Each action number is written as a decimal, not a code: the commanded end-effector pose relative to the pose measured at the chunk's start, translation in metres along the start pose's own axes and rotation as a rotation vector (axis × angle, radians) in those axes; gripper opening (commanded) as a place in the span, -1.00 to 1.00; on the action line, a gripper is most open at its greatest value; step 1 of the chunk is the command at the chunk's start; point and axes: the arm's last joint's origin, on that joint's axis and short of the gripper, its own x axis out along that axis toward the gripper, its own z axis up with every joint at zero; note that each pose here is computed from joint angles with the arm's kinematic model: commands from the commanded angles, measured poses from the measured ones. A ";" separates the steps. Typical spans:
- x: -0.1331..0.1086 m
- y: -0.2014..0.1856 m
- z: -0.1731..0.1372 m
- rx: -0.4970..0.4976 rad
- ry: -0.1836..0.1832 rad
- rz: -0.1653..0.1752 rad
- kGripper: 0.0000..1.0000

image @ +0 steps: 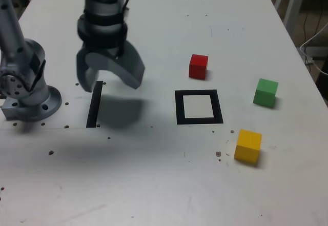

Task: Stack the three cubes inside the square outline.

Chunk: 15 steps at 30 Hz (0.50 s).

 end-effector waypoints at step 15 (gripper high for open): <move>-0.030 0.028 0.058 0.057 -0.012 -0.003 0.99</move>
